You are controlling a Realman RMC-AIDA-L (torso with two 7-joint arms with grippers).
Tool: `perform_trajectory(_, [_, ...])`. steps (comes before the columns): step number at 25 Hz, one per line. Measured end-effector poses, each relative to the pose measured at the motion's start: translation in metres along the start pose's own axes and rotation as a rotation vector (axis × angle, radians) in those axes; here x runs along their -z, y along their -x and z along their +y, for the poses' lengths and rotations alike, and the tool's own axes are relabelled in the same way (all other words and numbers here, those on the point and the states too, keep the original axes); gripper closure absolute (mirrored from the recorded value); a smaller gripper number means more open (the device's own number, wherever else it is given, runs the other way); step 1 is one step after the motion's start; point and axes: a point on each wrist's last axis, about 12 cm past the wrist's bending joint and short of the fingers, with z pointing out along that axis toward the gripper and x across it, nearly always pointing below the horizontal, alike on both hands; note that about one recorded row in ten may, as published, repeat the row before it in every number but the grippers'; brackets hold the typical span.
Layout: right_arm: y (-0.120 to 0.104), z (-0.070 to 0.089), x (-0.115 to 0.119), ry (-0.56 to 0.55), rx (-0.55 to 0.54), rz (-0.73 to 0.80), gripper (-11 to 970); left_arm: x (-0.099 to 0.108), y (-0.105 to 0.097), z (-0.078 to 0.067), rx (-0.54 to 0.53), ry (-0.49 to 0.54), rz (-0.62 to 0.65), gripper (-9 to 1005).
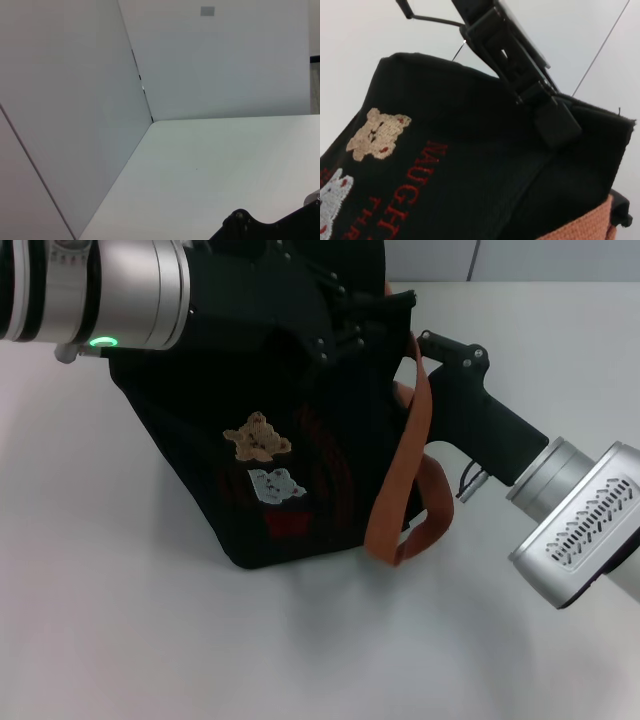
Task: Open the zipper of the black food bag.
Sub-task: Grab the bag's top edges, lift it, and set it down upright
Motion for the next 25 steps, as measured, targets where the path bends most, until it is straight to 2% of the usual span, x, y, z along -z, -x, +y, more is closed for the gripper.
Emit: perform_trajectory(25, [-0.008,0.004,0.013,-0.016,-0.018,0.059,603,-0.001,0.003,0.001,-0.003,0.002,-0.008,805])
